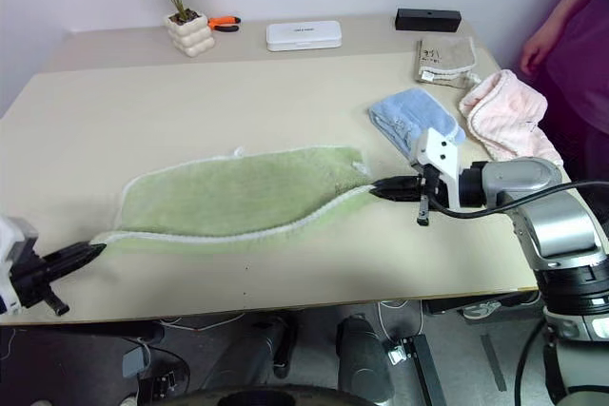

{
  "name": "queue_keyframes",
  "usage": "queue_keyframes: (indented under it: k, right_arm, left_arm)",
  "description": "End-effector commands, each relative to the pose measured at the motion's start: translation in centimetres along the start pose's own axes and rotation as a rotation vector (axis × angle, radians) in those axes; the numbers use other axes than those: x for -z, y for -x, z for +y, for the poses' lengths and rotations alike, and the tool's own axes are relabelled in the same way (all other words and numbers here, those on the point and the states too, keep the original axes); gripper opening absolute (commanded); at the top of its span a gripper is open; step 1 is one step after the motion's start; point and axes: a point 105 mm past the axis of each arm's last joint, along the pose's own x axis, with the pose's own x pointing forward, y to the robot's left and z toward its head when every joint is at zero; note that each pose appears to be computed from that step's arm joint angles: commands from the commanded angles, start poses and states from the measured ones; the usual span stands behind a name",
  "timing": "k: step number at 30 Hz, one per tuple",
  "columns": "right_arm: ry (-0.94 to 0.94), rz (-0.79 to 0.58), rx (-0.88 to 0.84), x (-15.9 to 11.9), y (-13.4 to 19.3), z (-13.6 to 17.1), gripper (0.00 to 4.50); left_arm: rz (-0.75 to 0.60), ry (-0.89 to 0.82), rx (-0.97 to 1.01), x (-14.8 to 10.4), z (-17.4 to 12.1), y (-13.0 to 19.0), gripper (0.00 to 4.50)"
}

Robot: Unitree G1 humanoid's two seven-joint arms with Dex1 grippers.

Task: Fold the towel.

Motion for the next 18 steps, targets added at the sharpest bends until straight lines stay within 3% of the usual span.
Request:
queue_keyframes:
  k: [1,8,18]
  right_arm:
    - [0.077,-0.063,0.144,-2.0,-0.3,-2.8,0.04]
    - [0.090,-0.038,0.318,-0.9,-3.0,-7.3,0.04]
    - [0.065,-0.039,0.327,0.0,-5.6,-8.3,0.04]
  left_arm:
    - [-0.064,-0.055,-0.083,-1.9,2.0,-0.1,0.00]
    - [-0.097,-0.088,-0.213,-2.3,6.2,-3.4,0.00]
    - [-0.099,-0.096,-0.205,-1.5,7.2,-6.0,0.00]
